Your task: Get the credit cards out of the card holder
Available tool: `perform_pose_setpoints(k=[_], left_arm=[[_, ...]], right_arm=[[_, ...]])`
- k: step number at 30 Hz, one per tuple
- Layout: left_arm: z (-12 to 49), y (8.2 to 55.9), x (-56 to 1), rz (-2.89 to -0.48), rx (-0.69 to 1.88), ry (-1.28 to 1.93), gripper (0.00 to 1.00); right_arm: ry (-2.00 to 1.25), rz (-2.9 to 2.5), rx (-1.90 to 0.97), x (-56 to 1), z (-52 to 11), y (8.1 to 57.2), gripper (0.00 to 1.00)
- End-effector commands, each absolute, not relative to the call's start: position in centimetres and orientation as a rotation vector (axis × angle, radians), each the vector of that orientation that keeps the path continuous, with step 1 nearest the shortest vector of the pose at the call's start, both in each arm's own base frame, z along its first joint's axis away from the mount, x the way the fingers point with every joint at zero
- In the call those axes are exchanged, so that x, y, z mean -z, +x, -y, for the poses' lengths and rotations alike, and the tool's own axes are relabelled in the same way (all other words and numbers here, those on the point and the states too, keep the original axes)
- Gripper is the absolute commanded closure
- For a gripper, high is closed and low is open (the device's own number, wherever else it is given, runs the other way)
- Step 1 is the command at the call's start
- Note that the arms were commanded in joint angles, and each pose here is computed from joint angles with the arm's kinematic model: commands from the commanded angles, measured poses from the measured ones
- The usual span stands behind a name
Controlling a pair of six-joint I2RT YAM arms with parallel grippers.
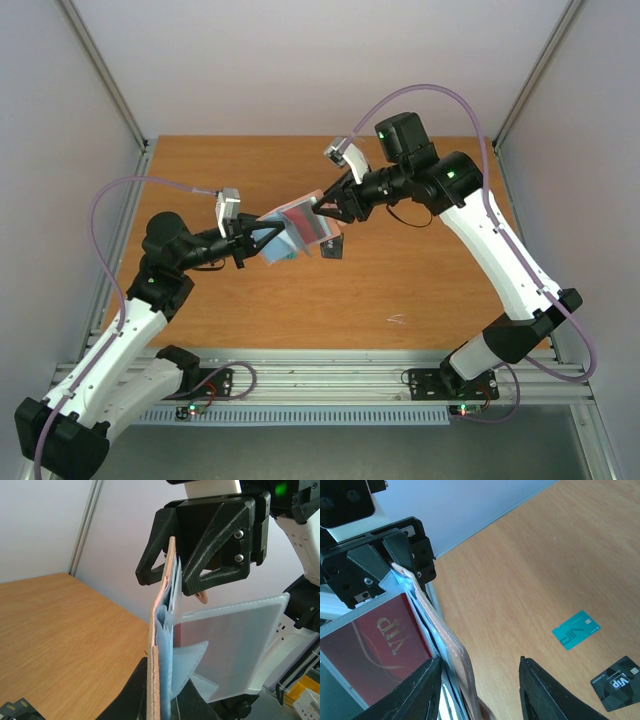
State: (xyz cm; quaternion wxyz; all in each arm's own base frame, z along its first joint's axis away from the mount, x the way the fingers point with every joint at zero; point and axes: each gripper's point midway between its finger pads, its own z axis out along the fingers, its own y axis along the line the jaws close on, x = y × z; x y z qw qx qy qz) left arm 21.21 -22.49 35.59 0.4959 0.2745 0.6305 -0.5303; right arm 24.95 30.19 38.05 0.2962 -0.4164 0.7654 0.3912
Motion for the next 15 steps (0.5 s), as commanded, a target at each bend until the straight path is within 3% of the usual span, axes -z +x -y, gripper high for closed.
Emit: perform_pose_setpoints(k=[1, 15], left_arm=[[22.3, 20.6, -37.3, -1.441, 1.266, 0.683, 1.0], [22.2, 21.6, -36.6, -1.485, 1.259, 0.628, 1.0]], right_arm=[[-1.151, -2.037, -1.09, -37.4, -31.4, 24.1, 0.55], [-1.079, -2.148, -1.022, -35.6, -31.9, 24.7, 0.5]])
